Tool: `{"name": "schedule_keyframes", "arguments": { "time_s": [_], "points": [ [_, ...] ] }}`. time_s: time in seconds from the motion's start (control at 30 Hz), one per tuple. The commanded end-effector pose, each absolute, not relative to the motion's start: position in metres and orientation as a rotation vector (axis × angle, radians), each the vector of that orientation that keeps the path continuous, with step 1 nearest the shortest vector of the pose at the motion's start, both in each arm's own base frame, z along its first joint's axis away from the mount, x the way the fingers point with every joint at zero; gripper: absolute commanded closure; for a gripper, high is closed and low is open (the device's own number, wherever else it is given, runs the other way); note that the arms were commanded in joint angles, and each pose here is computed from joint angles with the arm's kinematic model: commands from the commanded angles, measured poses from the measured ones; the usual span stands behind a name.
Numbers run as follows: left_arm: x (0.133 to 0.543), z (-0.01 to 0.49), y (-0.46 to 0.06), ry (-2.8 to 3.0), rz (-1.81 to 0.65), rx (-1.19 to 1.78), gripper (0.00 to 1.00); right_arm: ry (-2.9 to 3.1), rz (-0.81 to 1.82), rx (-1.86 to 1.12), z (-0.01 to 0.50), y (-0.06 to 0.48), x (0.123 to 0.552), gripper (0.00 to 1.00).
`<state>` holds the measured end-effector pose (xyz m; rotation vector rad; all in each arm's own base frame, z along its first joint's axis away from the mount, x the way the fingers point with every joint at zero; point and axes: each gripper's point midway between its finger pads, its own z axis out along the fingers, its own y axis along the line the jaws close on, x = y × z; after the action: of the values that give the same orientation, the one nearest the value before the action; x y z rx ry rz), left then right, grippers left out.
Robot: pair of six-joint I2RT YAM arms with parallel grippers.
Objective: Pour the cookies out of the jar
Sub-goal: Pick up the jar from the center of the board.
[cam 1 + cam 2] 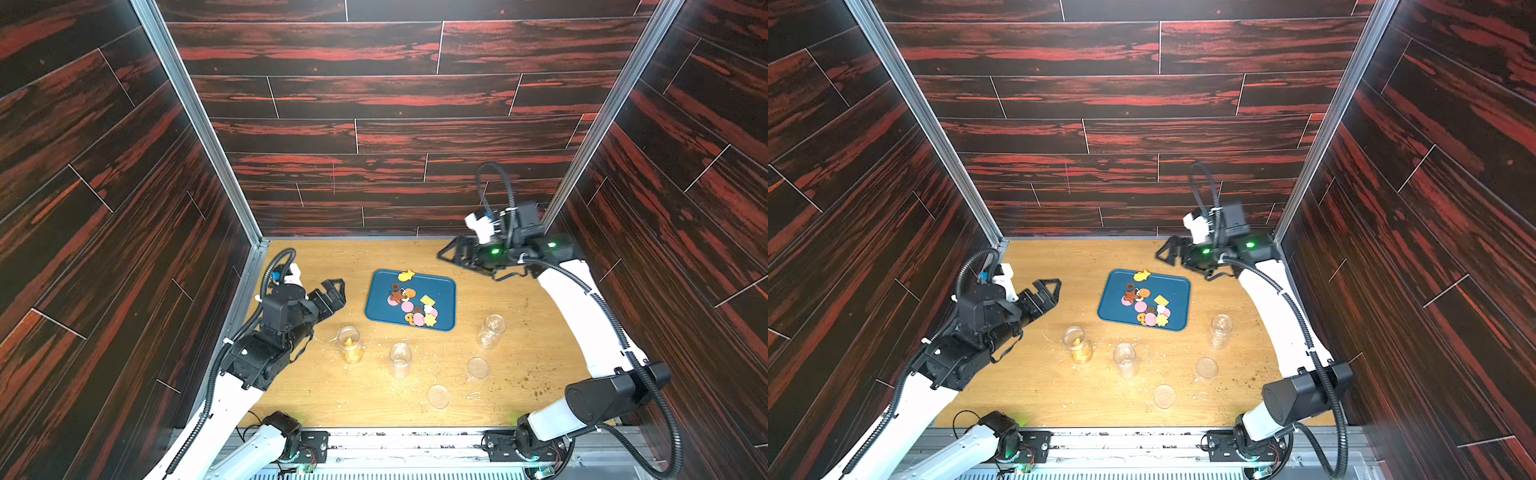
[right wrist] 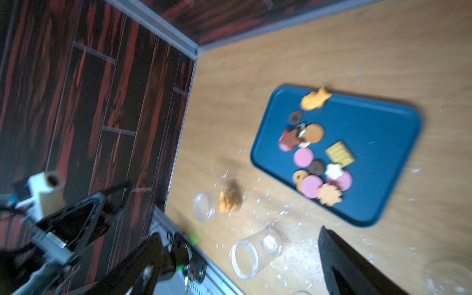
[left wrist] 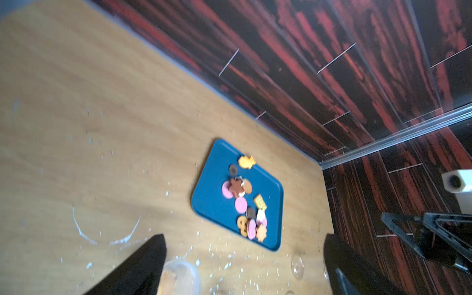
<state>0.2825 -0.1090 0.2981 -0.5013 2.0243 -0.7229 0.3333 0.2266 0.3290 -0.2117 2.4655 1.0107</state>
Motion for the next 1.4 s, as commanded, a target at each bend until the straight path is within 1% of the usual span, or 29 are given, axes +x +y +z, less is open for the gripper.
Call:
{"name": "schedule_keyframes", "arguments": {
  "time_s": [0.0, 0.13, 0.23, 0.33, 0.47, 0.6, 0.73, 0.8, 0.9, 1.0, 1.07, 1.17, 1.37],
  "points": [
    [0.287, 0.294, -0.117, 2.099, -0.824, -0.493, 0.00, 2.553, 0.997, -0.256, 0.310, 0.247, 0.314, 0.02],
    [0.289, 0.288, -0.122, 2.168, -0.852, -0.429, 0.00, 2.609, 0.903, -0.273, 0.289, 0.257, 0.298, 0.02],
    [0.286, 0.302, -0.118, 2.118, -0.889, -0.458, 0.00, 2.598, 0.916, -0.308, 0.291, 0.266, 0.290, 0.02],
    [0.281, 0.314, -0.106, 2.079, -0.863, -0.505, 0.00, 2.600, 0.909, -0.352, 0.289, 0.269, 0.293, 0.02],
    [0.258, 0.303, -0.100, 2.158, -0.834, -0.544, 0.00, 2.593, 0.964, -0.465, 0.289, 0.289, 0.292, 0.02],
    [0.231, 0.298, -0.074, 2.135, -0.724, -0.618, 0.00, 2.613, 0.961, -0.553, 0.285, 0.308, 0.284, 0.02],
    [0.218, 0.286, -0.066, 2.118, -0.709, -0.643, 0.00, 2.613, 0.937, -0.683, 0.272, 0.332, 0.265, 0.02],
    [0.218, 0.279, -0.064, 2.132, -0.686, -0.657, 0.00, 2.636, 0.871, -0.718, 0.260, 0.340, 0.257, 0.02],
    [0.216, 0.275, -0.052, 2.141, -0.598, -0.682, 0.00, 2.651, 0.837, -0.791, 0.250, 0.358, 0.235, 0.02],
    [0.199, 0.267, -0.033, 2.145, -0.495, -0.743, 0.00, 2.672, 0.824, -0.884, 0.233, 0.372, 0.216, 0.02],
    [0.191, 0.263, -0.025, 2.091, -0.497, -0.794, 0.00, 2.687, 0.758, -0.956, 0.224, 0.379, 0.207, 0.02],
    [0.184, 0.265, -0.015, 1.995, -0.508, -0.829, 0.00, 2.662, 0.631, -1.061, 0.211, 0.391, 0.195, 0.02],
    [0.176, 0.278, -0.007, 1.994, -0.447, -0.786, 0.00, 2.663, 0.582, -1.129, 0.189, 0.416, 0.182, 0.01]
  ]
}}
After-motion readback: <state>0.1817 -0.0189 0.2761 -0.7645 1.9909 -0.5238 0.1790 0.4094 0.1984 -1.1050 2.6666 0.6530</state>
